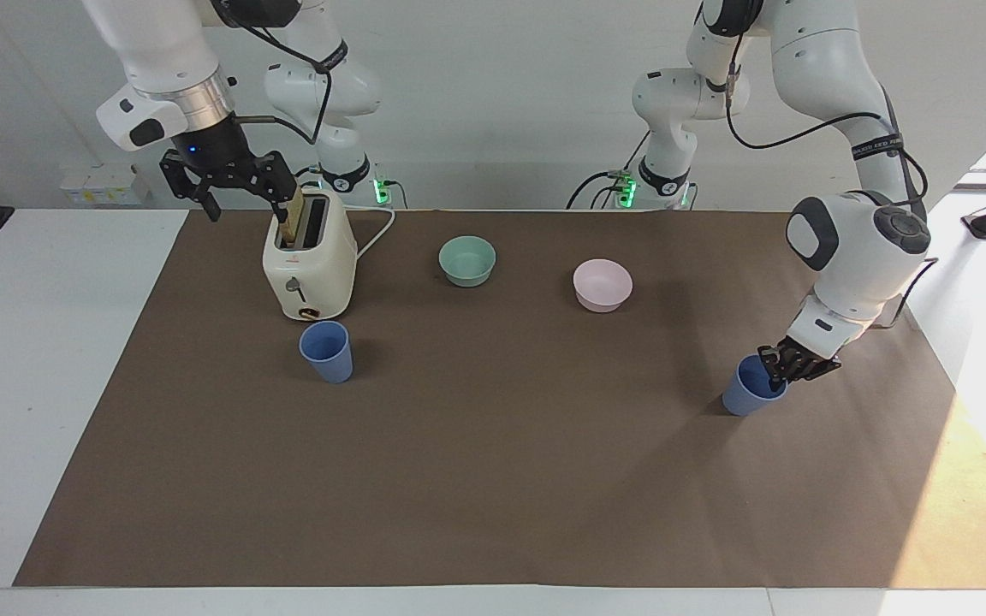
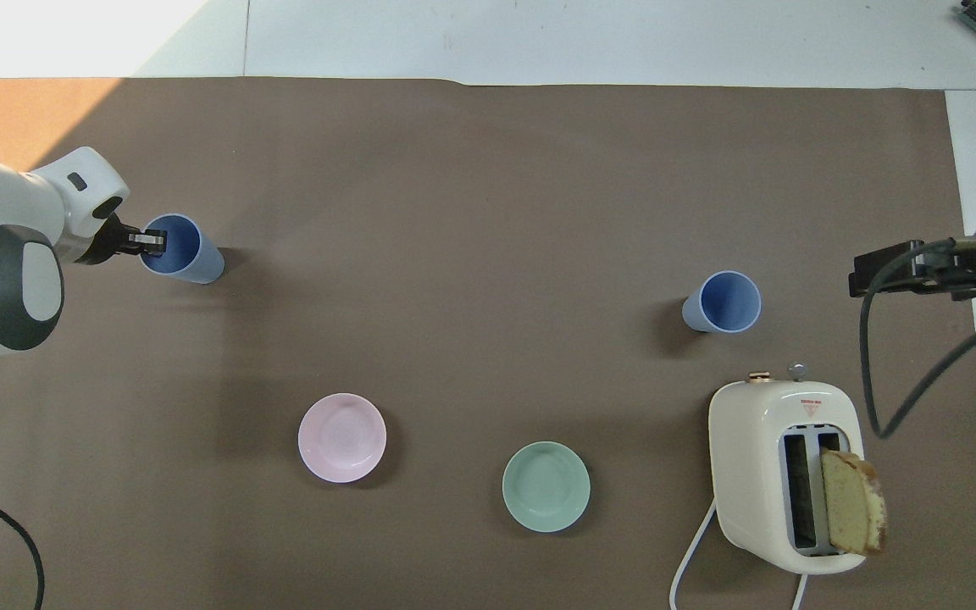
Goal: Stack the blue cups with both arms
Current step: 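Carry the blue cup with the left gripper toward the table center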
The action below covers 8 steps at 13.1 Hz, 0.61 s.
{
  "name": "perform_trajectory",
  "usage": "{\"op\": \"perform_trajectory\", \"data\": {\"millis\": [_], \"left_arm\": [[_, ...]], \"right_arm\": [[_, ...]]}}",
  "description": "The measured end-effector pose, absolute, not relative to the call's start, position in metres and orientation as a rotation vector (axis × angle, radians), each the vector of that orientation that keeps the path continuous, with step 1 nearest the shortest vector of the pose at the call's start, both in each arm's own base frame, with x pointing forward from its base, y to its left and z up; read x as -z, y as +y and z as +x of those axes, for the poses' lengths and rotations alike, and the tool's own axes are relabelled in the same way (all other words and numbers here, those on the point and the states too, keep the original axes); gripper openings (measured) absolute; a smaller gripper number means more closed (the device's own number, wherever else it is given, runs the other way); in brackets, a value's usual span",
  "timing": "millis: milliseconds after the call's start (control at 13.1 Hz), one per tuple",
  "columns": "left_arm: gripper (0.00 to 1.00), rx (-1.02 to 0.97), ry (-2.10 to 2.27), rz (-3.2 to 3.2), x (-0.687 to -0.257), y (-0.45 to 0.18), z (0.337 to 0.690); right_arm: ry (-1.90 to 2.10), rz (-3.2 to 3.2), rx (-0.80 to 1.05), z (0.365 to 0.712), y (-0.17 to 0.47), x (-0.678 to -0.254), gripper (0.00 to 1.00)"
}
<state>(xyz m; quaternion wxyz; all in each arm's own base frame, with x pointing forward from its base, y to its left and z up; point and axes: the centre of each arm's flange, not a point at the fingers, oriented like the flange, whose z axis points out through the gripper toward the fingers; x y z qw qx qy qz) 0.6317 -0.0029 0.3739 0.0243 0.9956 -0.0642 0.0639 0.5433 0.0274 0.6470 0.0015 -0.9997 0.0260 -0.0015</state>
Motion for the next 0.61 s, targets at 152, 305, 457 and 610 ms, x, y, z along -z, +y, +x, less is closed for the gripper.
{"op": "perform_trajectory", "data": {"millis": [152,305,457,610], "left_arm": [[0.06,-0.214,-0.22,3.076,-0.382,-0.013,0.632],[0.06,-0.234,-0.224,3.067,-0.401,-0.033,0.631],[0.06,-0.251,-0.216,3.052,-0.415,-0.082,0.625],[0.06,-0.251,-0.24,3.034,-0.418,-0.143,0.614]], "right_arm": [[0.082,-3.138,0.005,0.543,0.027,-0.647,1.0],[0.082,-3.138,0.005,0.543,0.027,-0.647,1.0],[0.082,-3.138,0.005,0.543,0.027,-0.647,1.0],[0.082,-3.138,0.005,0.543,0.027,-0.647,1.0]]}}
